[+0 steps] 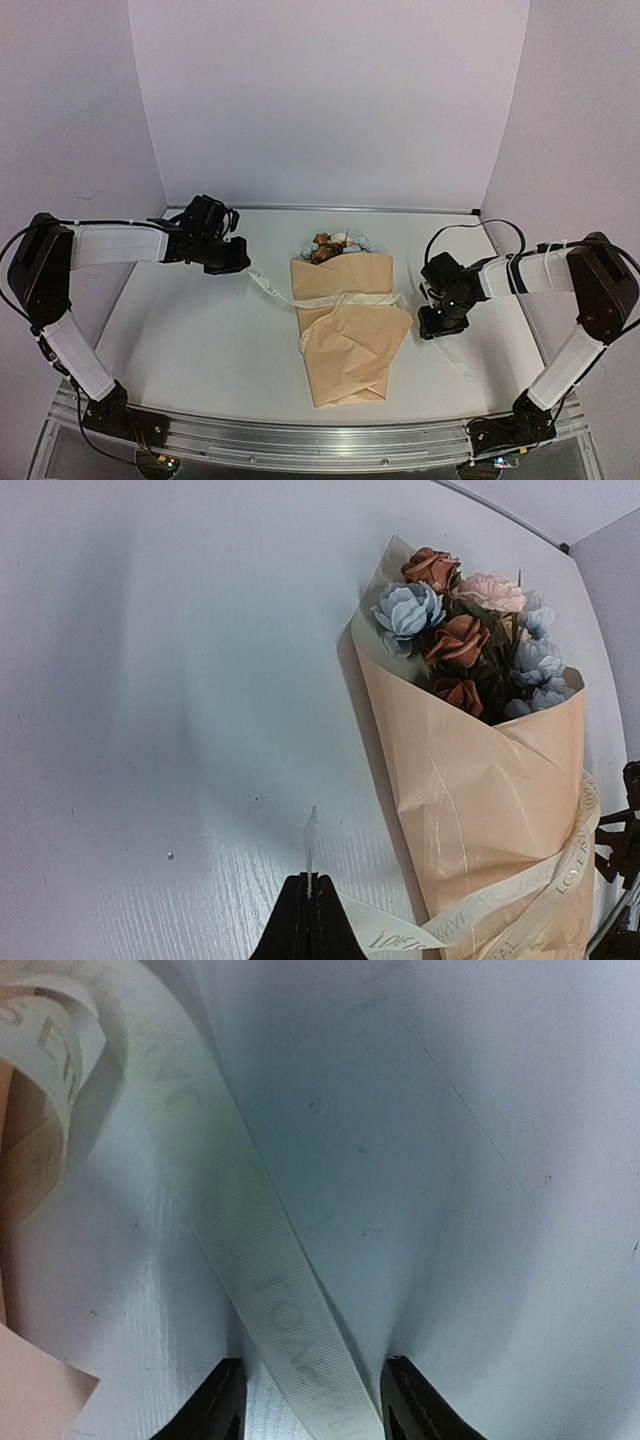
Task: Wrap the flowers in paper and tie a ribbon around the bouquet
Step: Pick up the right side of the ribbon from the center of the board, then tie the ribbon around the folded bouquet.
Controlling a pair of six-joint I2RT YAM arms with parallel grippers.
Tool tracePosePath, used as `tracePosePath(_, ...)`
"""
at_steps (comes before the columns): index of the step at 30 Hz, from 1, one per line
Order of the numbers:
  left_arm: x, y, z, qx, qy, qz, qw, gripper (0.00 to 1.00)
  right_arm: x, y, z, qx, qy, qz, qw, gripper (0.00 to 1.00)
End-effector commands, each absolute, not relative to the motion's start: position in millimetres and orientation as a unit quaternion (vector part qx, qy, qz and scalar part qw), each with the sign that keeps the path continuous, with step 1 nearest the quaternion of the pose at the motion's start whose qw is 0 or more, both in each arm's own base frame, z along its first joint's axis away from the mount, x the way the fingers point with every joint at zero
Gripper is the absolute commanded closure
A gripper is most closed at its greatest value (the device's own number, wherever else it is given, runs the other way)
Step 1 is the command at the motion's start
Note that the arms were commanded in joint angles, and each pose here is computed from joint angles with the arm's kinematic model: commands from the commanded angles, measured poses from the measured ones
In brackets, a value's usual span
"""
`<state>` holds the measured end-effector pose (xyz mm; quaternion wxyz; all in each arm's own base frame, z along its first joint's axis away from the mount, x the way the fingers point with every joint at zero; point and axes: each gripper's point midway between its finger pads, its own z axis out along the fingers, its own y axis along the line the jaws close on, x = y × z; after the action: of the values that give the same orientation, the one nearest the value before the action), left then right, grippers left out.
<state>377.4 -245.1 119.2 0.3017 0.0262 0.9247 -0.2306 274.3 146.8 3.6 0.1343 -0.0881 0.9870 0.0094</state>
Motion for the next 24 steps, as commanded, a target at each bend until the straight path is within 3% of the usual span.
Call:
tracePosePath(1,387,-245,149,0.017,0.912,-0.236,0.335,1.0,256,129,-13,-0.062,0.991,-0.043,0.108,0.75)
tracePosePath(3,385,-243,150,0.007,0.912,-0.24,0.333,1.0,259,120,-10,-0.052,0.989,-0.064,0.122,0.95)
tracePosePath(4,384,-243,150,0.002,0.911,-0.242,0.333,1.0,261,115,-5,-0.053,0.987,-0.079,0.128,1.0)
tracePosePath(11,371,-222,133,-0.052,0.921,-0.219,0.317,1.0,292,90,45,-0.033,0.981,-0.119,0.149,1.0)
tracePosePath(24,350,-146,91,-0.163,0.932,-0.145,0.289,1.0,315,54,77,0.069,0.976,-0.116,0.172,1.0)
